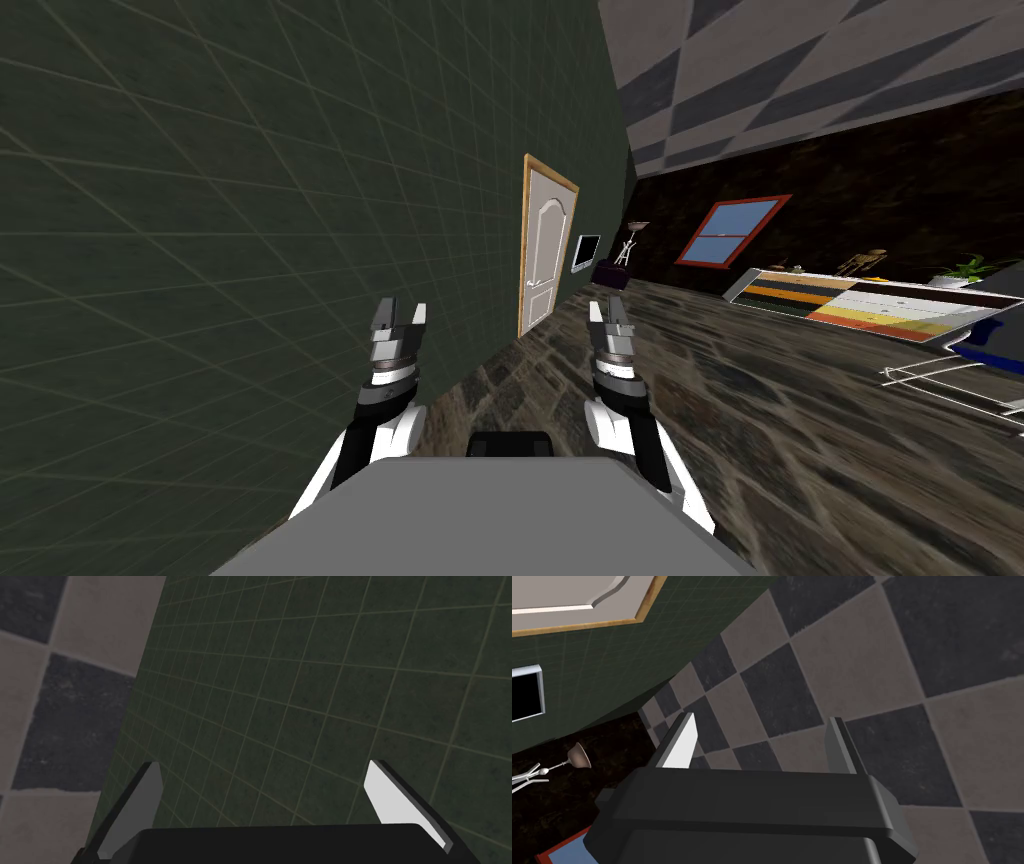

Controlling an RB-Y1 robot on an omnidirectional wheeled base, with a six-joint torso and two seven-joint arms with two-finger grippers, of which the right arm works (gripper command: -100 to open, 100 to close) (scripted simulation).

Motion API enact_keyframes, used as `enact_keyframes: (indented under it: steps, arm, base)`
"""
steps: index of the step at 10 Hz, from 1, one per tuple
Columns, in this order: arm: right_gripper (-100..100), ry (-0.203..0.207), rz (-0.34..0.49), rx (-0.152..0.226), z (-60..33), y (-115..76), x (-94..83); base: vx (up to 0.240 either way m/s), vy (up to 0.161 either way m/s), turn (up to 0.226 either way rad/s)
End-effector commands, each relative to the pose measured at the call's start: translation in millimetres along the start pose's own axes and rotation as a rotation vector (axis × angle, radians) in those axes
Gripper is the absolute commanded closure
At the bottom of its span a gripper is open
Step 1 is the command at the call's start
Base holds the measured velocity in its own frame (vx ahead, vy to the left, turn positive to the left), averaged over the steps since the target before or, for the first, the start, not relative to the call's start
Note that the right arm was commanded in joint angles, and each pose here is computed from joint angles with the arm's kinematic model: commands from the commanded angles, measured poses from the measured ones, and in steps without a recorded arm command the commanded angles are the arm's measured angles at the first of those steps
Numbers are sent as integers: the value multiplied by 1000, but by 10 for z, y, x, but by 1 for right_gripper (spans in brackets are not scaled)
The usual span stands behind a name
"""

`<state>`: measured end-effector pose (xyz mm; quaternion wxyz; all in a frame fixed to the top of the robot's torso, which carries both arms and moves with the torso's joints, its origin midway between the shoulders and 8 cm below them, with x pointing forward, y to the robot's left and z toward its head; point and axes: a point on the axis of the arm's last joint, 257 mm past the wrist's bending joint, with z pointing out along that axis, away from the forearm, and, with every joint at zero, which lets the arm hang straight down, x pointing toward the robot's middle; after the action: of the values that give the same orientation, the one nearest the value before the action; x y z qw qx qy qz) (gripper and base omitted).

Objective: Pull the door open

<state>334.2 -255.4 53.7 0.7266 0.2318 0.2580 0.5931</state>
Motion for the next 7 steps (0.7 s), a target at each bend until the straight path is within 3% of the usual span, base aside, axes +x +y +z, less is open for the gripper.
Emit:
enact_keyframes:
  steps: [1,7]
  arm:
    - [-100,15,8,17,-22,-120,42]
    - [-100,60,33,77,-110,-528,171]
  base:
    - [115,-17,87]
    - [91,-67,79]
